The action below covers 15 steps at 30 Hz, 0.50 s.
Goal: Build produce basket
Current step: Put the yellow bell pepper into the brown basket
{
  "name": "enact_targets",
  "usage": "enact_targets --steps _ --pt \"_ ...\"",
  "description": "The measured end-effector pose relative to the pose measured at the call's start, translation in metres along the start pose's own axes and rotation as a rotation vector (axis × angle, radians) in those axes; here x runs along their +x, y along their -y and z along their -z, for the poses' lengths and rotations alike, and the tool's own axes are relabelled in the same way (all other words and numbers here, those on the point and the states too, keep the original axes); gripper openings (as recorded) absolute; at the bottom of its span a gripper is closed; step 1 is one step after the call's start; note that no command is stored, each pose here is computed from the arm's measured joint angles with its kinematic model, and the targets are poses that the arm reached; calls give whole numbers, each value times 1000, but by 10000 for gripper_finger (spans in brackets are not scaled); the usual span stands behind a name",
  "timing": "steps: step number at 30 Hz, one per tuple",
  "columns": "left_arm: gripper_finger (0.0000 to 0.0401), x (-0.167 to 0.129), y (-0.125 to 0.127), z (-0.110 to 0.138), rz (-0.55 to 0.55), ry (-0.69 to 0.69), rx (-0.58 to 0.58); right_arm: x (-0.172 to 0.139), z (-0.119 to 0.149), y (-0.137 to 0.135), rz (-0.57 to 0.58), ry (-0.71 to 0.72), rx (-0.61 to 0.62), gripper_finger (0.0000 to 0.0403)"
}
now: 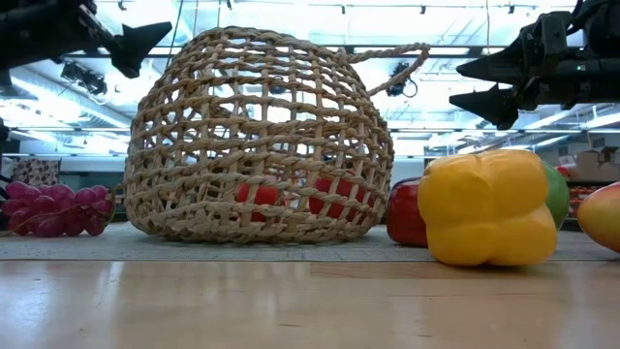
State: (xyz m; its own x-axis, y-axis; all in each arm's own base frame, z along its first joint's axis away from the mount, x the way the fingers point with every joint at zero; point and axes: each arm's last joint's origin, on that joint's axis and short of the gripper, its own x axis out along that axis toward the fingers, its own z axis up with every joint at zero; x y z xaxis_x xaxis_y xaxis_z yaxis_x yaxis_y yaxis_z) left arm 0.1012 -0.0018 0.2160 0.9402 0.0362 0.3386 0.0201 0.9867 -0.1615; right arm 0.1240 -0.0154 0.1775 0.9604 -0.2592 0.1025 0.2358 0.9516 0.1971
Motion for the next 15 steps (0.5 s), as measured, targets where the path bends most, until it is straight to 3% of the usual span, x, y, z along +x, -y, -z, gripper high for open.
enact_targets --steps 9,15 --pt "386 -5 -2 14 7 -3 -4 0 0 0 0 0 0 348" --pt "386 -6 -2 25 53 -120 1 0 0 0 0 0 0 348"
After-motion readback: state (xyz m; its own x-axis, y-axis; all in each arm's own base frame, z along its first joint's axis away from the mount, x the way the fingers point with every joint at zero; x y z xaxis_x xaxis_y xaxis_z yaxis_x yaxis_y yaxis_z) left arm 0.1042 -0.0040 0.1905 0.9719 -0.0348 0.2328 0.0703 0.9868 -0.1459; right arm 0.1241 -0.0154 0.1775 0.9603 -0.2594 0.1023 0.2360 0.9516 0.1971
